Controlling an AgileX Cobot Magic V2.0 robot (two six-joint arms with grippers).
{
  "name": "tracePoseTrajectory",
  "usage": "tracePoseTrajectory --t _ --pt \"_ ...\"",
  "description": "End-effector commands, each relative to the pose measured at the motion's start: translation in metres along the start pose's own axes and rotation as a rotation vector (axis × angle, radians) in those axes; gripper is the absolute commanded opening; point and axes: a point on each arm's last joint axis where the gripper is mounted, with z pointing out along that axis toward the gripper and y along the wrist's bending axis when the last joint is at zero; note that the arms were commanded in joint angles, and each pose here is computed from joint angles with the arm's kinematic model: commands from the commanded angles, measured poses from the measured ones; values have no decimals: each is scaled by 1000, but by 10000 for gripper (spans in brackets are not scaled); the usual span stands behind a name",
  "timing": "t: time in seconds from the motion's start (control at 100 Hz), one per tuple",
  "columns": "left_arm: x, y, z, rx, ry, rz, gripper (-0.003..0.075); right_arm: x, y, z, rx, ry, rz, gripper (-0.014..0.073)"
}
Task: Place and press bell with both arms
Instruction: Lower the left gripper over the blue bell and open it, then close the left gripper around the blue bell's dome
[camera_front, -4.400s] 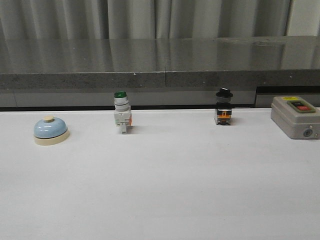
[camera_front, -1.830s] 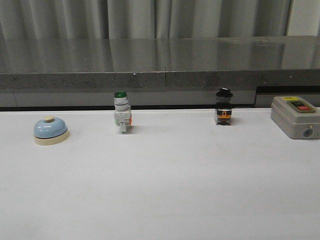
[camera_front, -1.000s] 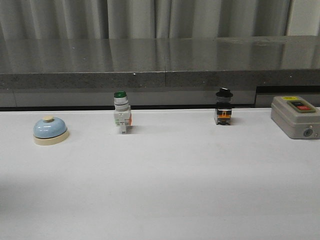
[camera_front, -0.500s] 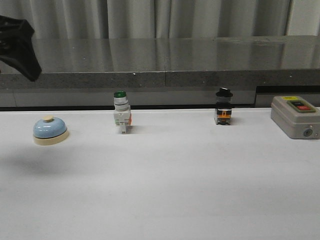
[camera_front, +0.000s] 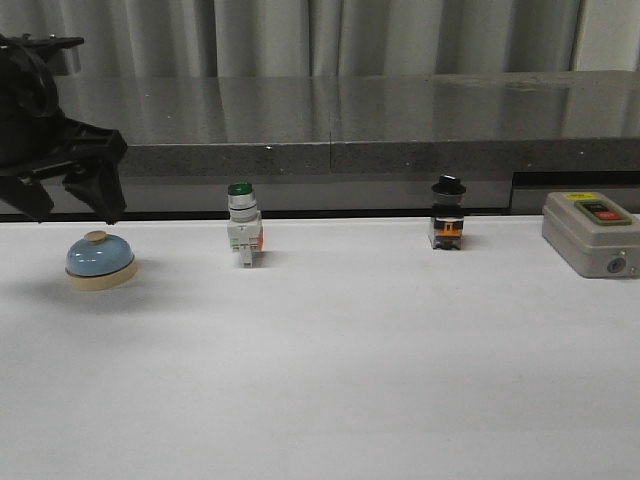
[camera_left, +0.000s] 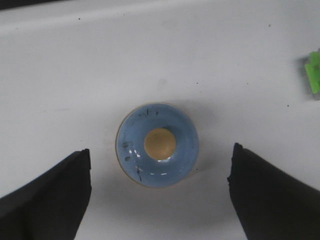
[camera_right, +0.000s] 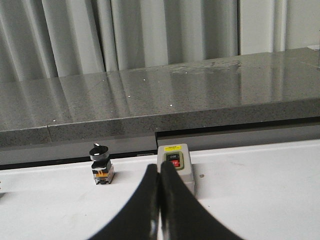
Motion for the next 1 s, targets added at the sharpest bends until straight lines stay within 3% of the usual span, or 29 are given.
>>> tracePoseTrajectory --t 0.0,0.29,0.99 --pt "-20 -4 -13 -2 -116 5 546 -16 3 -3 -19 -124 -4 -64" --pt "-19 -1 13 -6 -88 1 546 -16 3 -3 -19 -124 -4 -64" --pt "-11 1 36 -7 -35 -4 519 -16 3 -3 -19 -124 -4 -64"
